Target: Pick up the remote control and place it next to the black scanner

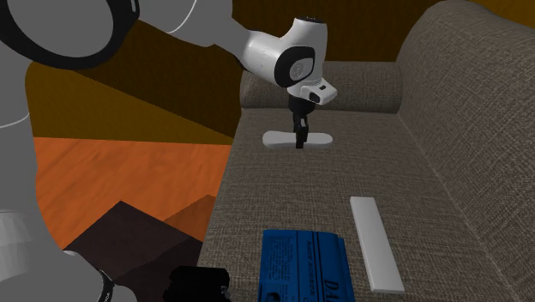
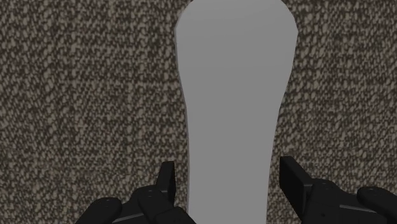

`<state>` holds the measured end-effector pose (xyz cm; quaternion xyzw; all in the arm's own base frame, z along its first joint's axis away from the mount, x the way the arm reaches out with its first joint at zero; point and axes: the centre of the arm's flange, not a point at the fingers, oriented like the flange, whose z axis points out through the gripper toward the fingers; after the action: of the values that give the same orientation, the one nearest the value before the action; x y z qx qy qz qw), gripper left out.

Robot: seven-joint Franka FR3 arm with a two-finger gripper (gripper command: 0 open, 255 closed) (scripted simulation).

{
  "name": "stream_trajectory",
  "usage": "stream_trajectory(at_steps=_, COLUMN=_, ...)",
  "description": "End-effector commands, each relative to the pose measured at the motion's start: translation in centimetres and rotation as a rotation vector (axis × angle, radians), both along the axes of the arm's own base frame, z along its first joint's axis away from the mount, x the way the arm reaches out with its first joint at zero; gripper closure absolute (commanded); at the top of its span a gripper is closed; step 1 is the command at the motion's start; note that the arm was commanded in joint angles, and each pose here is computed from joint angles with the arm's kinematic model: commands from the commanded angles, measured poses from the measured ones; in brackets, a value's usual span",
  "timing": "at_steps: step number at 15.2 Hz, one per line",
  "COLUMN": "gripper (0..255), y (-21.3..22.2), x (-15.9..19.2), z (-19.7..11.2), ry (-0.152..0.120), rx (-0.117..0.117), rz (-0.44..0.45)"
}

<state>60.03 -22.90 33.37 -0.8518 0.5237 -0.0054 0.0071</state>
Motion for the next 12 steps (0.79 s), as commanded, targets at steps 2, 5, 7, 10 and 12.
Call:
stream_trajectory(at_steps=2, gripper=255, y=0.0, x=0.0, z=0.0, ry=0.000, rx=0.000, rz=0.000)
stream_trajectory(at_steps=5, gripper=255, y=0.0, x=0.0, z=0.0, ry=0.000, rx=0.000, rz=0.000)
stream_trajectory(at_steps=7, gripper=255, y=0.0, x=0.0, z=0.0, ry=0.000, rx=0.000, rz=0.000)
stream_trajectory(at_steps=10, gripper=255, y=0.0, x=0.0, z=1.0, ry=0.000, rx=0.000, rz=0.000)
stream_trajectory(at_steps=12, gripper=255, y=0.0, x=0.0, z=2.1, ry=0.000, rx=0.000, rz=0.000)
